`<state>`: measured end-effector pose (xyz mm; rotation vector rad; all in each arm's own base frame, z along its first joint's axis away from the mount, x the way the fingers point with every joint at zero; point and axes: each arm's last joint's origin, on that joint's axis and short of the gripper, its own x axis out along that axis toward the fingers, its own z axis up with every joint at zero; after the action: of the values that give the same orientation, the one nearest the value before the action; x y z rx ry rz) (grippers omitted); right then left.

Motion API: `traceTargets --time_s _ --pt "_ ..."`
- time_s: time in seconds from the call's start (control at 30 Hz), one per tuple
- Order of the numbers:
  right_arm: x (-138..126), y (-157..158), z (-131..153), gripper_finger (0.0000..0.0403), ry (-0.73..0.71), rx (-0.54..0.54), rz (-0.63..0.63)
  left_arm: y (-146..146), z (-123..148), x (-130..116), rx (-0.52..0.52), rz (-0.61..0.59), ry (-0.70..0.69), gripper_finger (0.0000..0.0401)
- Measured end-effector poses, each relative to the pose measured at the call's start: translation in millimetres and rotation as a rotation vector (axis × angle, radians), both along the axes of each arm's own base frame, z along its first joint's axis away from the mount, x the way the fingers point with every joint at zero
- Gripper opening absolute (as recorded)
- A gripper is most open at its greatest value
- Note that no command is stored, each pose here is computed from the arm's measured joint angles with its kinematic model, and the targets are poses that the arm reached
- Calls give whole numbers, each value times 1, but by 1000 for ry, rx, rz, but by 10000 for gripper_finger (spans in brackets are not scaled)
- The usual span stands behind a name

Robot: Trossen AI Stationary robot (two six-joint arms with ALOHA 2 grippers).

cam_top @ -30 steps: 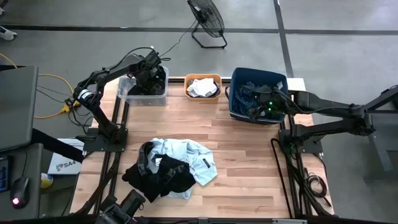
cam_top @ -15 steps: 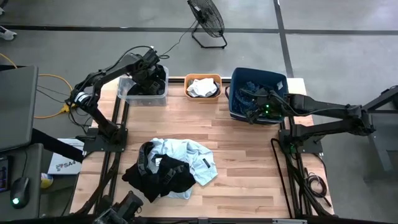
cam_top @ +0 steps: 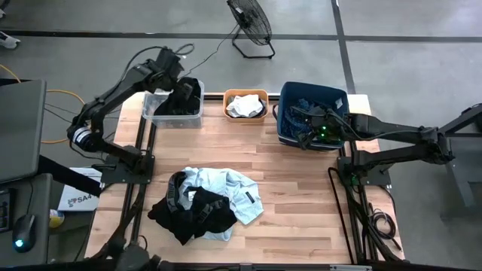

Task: Pick & Place Cloths
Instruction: Put the black underwear into the transparent bin

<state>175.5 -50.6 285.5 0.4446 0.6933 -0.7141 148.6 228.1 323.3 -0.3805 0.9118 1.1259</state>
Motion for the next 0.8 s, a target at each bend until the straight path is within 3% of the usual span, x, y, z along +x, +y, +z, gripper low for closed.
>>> traceTargets --time_s 0.2,0.43,0.8 --pt "0 0 0 289 1 0 0 12 -2 11 28 -85 -101 195" --pt "0 0 0 289 1 0 1 31 -18 24 33 -28 -135 196" --pt "0 0 0 289 4 -1 1 37 -33 29 -19 -17 -106 195"
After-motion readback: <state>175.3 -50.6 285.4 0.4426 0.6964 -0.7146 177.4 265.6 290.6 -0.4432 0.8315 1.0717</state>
